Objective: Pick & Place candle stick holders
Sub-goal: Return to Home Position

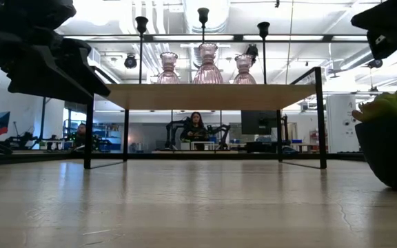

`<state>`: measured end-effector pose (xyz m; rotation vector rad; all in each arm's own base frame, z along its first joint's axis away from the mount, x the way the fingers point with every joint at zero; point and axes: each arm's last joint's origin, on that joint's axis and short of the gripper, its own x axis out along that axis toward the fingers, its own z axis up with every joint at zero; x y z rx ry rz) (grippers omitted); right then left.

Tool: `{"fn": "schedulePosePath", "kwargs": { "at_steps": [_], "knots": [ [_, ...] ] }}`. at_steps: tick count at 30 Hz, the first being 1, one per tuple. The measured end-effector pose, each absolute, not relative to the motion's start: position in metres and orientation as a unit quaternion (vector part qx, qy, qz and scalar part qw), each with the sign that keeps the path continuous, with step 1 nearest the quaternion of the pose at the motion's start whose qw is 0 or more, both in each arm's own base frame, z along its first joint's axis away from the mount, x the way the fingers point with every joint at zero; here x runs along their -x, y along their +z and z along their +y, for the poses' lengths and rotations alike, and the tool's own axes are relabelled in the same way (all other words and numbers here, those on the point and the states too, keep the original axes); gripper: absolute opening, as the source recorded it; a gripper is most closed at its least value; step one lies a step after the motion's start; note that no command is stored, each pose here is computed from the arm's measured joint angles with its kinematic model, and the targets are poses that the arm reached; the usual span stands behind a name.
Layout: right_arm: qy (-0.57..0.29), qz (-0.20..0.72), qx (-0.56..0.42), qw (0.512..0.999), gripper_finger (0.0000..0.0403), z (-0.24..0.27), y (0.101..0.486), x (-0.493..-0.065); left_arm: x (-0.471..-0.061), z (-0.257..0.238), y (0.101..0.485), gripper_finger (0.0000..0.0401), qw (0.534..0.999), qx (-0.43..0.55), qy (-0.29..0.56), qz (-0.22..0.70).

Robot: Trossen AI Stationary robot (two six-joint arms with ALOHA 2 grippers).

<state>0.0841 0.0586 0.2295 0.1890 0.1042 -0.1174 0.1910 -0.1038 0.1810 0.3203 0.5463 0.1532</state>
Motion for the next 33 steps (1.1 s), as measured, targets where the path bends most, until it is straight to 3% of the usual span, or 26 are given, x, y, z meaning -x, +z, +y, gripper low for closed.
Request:
{"fn": "schedulePosePath", "kwargs": {
  "at_steps": [14, 24, 33],
  "knots": [
    [-0.048, 0.027, -0.075, 0.996, 0.0008, 0.036, 0.208, -0.097, -0.191, -0.103, 0.181, 0.0284, 0.946, -0.164, 0.084, 0.266],
    [0.050, 0.007, -0.050, 0.997, 0.0008, 0.021, 0.214, -0.099, -0.191, -0.103, 0.181, 0.0284, 0.946, -0.164, 0.083, 0.267],
    [0.014, 0.029, -0.026, 0.999, 0.0009, 0.017, 0.191, -0.096, -0.191, -0.103, 0.181, 0.0284, 0.946, -0.164, 0.083, 0.267]
  ]
}}
